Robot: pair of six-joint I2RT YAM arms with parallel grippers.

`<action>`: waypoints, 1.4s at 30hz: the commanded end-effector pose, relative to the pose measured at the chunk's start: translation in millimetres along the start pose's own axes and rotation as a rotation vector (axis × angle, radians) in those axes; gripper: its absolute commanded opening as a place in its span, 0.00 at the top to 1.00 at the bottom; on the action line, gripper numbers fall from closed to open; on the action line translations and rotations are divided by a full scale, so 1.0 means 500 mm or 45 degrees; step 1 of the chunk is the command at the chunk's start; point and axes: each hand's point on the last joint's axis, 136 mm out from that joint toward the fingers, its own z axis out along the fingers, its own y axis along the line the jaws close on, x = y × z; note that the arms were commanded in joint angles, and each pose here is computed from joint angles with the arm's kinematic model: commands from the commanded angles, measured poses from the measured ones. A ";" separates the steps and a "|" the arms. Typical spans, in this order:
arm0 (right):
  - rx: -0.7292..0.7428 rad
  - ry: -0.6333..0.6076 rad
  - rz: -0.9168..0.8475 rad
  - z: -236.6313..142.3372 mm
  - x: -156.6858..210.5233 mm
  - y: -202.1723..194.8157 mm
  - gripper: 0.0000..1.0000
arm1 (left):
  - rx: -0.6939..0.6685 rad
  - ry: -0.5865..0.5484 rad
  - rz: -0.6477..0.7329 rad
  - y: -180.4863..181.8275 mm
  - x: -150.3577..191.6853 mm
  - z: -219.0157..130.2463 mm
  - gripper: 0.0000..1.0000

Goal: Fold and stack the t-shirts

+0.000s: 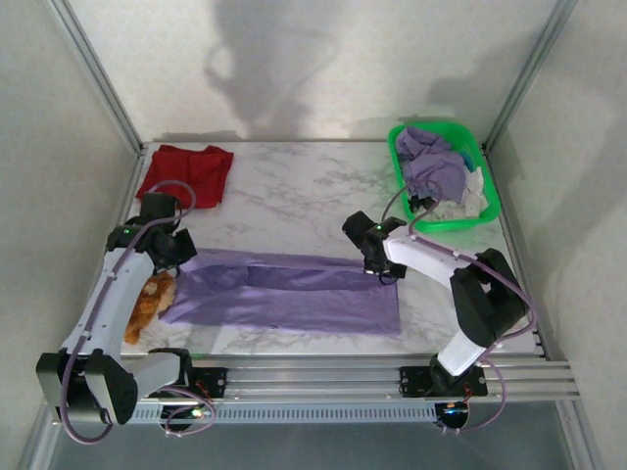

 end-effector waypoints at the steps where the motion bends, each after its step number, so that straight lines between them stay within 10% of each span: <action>1: 0.054 0.020 -0.024 0.002 0.025 -0.029 1.00 | -0.064 0.002 -0.042 0.027 0.007 -0.020 1.00; 11: 0.062 0.120 -0.071 0.032 0.071 -0.025 0.97 | -0.099 0.050 -0.059 0.049 0.047 -0.012 1.00; 20: 0.047 0.105 -0.051 0.002 0.072 -0.045 0.70 | -0.126 0.149 -0.066 0.068 0.107 0.002 1.00; 25: 0.015 0.051 -0.017 -0.035 0.059 -0.067 0.63 | -0.134 0.203 -0.050 0.060 0.120 0.004 0.65; 30: -0.018 0.017 -0.010 -0.059 0.035 -0.065 0.62 | -0.171 0.188 -0.019 0.060 0.112 -0.010 0.59; 42: -0.164 0.073 -0.031 -0.051 0.005 0.008 0.64 | 0.226 0.169 0.057 -0.150 0.083 0.084 0.58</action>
